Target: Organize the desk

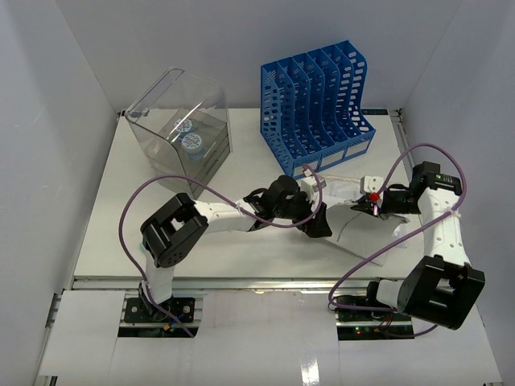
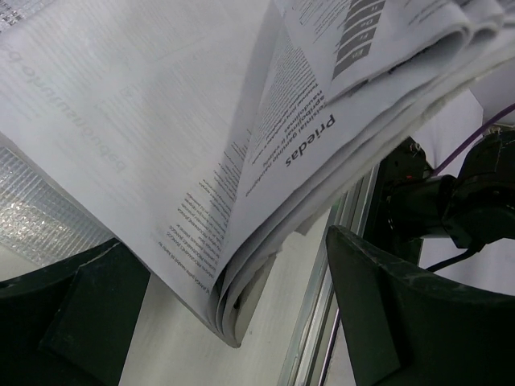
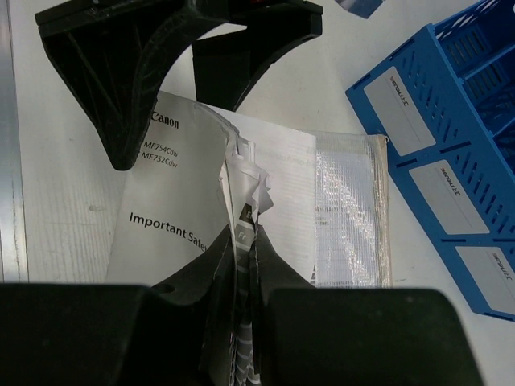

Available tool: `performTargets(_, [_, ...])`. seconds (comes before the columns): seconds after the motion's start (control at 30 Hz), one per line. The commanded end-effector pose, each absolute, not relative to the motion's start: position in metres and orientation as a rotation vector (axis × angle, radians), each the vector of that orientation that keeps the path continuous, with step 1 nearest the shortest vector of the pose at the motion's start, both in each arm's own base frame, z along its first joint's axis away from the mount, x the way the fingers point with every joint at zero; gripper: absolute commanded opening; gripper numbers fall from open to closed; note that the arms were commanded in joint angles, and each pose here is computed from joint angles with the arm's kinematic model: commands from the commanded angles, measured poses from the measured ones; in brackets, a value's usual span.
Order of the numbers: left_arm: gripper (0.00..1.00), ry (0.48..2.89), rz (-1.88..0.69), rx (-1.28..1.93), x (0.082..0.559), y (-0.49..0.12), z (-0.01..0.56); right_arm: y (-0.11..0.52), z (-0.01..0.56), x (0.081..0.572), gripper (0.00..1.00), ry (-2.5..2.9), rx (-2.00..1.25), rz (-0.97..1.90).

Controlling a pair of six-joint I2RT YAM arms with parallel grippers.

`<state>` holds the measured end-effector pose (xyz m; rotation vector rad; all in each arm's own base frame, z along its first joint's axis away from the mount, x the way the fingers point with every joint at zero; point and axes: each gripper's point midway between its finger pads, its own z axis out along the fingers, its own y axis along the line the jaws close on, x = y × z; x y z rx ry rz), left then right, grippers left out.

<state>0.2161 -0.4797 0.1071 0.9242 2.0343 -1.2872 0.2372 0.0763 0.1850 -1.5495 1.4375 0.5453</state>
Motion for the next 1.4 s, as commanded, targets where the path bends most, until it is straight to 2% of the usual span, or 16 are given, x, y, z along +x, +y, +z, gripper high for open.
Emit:
performTargets(0.0, [0.92,1.968,-1.367,0.921,0.214,-0.496,0.134,0.096,0.199,0.224,0.08,1.355,-1.455,0.641])
performTargets(0.13, [0.7,1.974,-1.406,0.922,0.214,-0.504,0.136,0.098,0.193,0.22,0.08,1.362,-1.444,0.663])
performTargets(0.23, [0.46,1.978,-1.433,0.913,0.214,-0.508,0.14,0.098,0.191,0.218,0.09,1.366,-1.441,0.669])
performTargets(0.3, [0.24,1.98,-1.436,0.905,0.214,-0.507,0.144,0.099,0.19,0.216,0.11,1.371,-1.432,0.679])
performTargets(0.43, [0.01,1.999,-1.427,0.919,0.212,-0.506,0.151,0.1,0.191,0.215,0.17,1.372,-1.418,0.688])
performTargets(0.47, [0.01,1.997,-1.426,0.92,0.212,-0.506,0.153,0.1,0.191,0.215,0.2,1.373,-1.416,0.689])
performTargets(0.5, [0.0,1.987,-1.42,0.919,0.212,-0.503,0.161,0.101,0.192,0.215,0.28,1.378,-1.407,0.691])
performTargets(0.63, [0.0,1.961,-1.326,0.926,0.214,-0.486,0.179,0.098,0.196,0.219,0.78,1.422,-1.361,0.677])
performTargets(0.67, [0.0,1.977,-1.284,0.929,0.214,-0.479,0.18,0.096,0.199,0.224,0.88,1.418,-1.36,0.634])
performTargets(0.7, [0.0,1.988,-1.24,0.925,0.215,-0.471,0.183,0.094,0.202,0.226,0.9,1.432,-1.339,0.618])
performTargets(0.87, [0.0,2.028,-1.04,0.831,0.225,-0.423,0.211,0.081,0.215,0.241,0.9,1.515,-1.169,0.541])
performTargets(1.1, [0.0,1.949,-0.858,0.552,0.25,-0.356,0.302,0.061,0.204,0.262,0.9,1.615,-0.953,0.439])
performTargets(1.17, [0.0,1.9,-0.815,0.474,0.263,-0.345,0.336,0.062,0.202,0.261,0.9,1.639,-0.925,0.471])
performTargets(1.37, [0.0,1.86,-0.622,0.296,0.306,-0.317,0.379,0.068,0.188,0.255,0.9,1.723,-0.866,0.636])
